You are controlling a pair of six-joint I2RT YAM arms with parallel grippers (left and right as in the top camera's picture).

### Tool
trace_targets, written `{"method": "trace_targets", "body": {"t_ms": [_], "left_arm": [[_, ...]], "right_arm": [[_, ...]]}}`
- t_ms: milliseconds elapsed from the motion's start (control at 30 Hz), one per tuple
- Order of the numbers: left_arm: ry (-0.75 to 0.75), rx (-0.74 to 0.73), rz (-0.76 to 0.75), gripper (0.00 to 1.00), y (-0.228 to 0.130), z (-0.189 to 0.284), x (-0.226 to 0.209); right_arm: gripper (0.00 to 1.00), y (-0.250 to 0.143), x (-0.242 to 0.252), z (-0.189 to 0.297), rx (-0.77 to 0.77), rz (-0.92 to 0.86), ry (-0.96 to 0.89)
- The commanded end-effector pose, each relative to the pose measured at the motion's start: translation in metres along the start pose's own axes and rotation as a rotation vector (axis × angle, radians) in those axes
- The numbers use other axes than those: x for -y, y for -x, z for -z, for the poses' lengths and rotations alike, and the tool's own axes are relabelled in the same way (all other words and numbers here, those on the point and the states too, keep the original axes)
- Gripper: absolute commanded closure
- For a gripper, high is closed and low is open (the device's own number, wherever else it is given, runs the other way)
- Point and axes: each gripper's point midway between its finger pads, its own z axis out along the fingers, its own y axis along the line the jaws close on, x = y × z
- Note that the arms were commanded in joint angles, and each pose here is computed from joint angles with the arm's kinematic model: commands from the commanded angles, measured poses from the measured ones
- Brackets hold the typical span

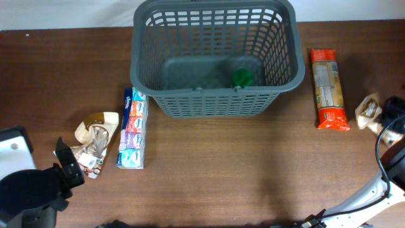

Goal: Pack container
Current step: 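Move the right gripper down onto the white rice bag and grasp it, then carry the rice bag with the right gripper into the basket and release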

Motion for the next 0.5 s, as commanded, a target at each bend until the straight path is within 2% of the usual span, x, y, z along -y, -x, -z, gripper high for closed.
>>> {"method": "trace_targets", "body": {"t_ms": [0,100,200,300,467], "left_arm": [[0.003,0.001,-0.001,0.00,0.000,0.000,-0.001],[0.003,0.001,-0.001,0.00,0.000,0.000,-0.001],[0.003,0.001,-0.001,0.00,0.000,0.000,-0.001],[0.003,0.001,-0.001,0.00,0.000,0.000,-0.001],[0.003,0.001,-0.001,0.00,0.000,0.000,-0.001]], "right_arm": [[0.96,-0.019,-0.081,0.099,0.025,0.305,0.322],[0.96,-0.039,-0.122,0.175,0.057,0.495,0.536],[0.96,-0.078,-0.149,0.263,0.083,0.711,0.768],[0.96,-0.124,-0.154,0.341,0.120,0.885,0.956],[0.96,-0.210,-0.141,0.428,0.156,1.103,1.182]]}}
